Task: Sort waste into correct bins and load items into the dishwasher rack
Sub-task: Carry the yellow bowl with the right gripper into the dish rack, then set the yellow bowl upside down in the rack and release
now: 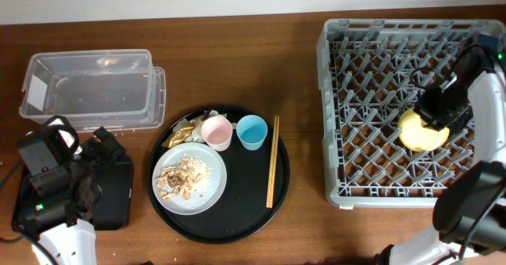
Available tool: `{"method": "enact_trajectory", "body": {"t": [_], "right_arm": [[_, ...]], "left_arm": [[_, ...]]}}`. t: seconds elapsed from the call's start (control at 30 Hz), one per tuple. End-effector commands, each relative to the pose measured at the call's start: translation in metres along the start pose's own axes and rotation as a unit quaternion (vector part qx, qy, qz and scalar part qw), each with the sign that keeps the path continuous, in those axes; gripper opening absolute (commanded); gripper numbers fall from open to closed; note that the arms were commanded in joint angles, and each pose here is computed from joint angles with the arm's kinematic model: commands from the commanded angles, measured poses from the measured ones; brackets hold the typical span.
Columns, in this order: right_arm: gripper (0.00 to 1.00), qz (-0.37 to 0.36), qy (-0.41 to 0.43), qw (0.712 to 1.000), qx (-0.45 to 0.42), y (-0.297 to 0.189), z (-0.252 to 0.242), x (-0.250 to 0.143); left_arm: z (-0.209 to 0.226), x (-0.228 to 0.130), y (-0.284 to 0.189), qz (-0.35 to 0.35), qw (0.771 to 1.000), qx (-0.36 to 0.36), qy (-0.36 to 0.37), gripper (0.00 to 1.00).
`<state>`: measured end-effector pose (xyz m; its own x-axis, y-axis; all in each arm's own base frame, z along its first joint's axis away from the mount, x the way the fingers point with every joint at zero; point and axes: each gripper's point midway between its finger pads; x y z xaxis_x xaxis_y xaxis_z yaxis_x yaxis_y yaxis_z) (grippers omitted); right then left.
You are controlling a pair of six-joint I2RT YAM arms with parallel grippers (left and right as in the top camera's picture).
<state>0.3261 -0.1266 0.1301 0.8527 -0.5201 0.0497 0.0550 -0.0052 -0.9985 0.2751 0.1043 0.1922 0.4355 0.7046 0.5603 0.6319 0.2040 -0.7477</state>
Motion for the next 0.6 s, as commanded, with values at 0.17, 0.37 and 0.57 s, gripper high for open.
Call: {"method": "enact_trajectory", "body": {"t": [0.17, 0.37, 0.57], "right_arm": [[0.04, -0.007, 0.014, 0.999, -0.04, 0.009, -0.012, 0.009], [0.04, -0.042, 0.016, 0.998, -0.033, 0.016, -0.008, 0.032], [0.04, -0.075, 0.028, 0.996, -0.029, 0.013, -0.015, 0.049]], "left_arm": [[-0.001, 0.006, -0.003, -0.01, 1.0, 0.0, -0.006, 0.99], [-0.001, 0.006, -0.003, -0.009, 1.0, 0.0, -0.006, 0.99], [-0.001, 0.006, -0.003, -0.01, 1.0, 0.0, -0.006, 0.99]]}}
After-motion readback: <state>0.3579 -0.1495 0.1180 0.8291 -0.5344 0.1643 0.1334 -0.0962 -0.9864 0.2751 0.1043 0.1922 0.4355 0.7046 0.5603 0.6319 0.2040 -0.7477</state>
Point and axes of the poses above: each gripper's point midway between its finger pads, its own y axis out along the fingers, its own z axis along the line the jaws close on, x = y × z, and after that the axes turned 13 degrees about -y, right-handed
